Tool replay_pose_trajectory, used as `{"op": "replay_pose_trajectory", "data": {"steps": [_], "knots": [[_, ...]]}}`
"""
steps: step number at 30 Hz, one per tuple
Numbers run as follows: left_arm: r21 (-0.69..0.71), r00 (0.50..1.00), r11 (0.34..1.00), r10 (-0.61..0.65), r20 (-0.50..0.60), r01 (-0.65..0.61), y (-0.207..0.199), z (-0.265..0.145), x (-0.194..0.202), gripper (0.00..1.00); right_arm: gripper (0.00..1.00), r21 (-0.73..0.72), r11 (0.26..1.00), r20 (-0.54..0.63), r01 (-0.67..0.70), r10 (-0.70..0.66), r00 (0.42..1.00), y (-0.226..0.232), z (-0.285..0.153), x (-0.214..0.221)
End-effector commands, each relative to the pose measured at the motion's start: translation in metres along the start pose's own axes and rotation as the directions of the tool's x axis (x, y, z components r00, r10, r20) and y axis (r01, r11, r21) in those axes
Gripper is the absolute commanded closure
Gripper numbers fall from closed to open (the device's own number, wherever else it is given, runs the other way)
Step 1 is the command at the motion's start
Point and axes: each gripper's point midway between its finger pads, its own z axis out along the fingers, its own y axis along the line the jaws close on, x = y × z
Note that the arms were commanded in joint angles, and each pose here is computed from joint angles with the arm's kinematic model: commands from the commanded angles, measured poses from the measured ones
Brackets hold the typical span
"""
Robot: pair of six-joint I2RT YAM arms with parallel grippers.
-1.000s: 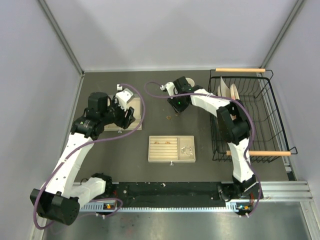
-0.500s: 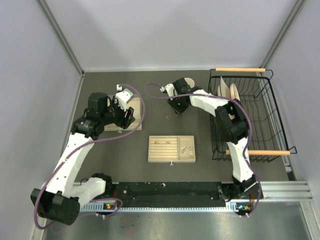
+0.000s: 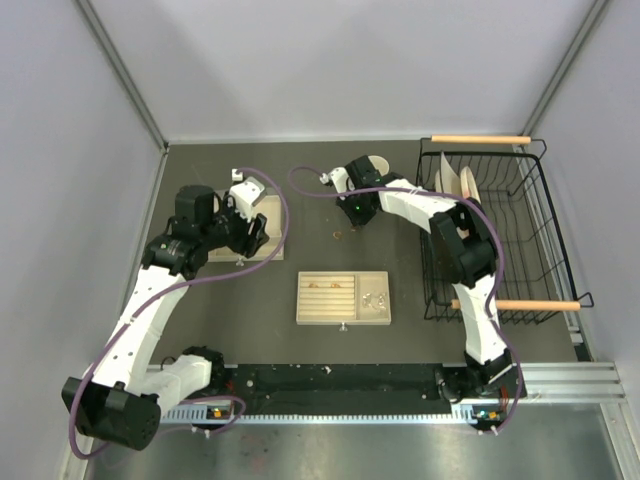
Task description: Organize the mixed jewelry
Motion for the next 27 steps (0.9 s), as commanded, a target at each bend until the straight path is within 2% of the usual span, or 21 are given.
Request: {"op": "replay_pose_trajectory", "data": {"steps": [1, 12, 20, 27], "knots": [[0.002, 0.999, 1.0, 0.019, 0.046, -0.019, 0.001, -0.001, -0.01, 0.39, 0.89, 0.015, 1.0, 0.026, 0.01, -0.011, 1.0, -0.002, 0.008, -0.011], [-0.002, 0.999, 1.0, 0.014, 0.052, -0.014, 0.002, -0.003, -0.011, 0.39, 1.0, 0.042, 0.999, 0.032, 0.011, -0.012, 0.999, -0.002, -0.003, -0.013], [0.02, 0.997, 1.0, -0.012, 0.08, 0.011, -0.003, -0.004, -0.016, 0.39, 1.0, 0.082, 0.997, 0.127, -0.013, 0.003, 0.992, -0.008, -0.06, -0.045], [0.08, 0.98, 0.995, -0.072, 0.183, 0.058, -0.016, -0.008, -0.036, 0.41, 1.0, 0.081, 0.995, 0.228, -0.06, 0.041, 0.973, -0.004, -0.122, -0.071]]}}
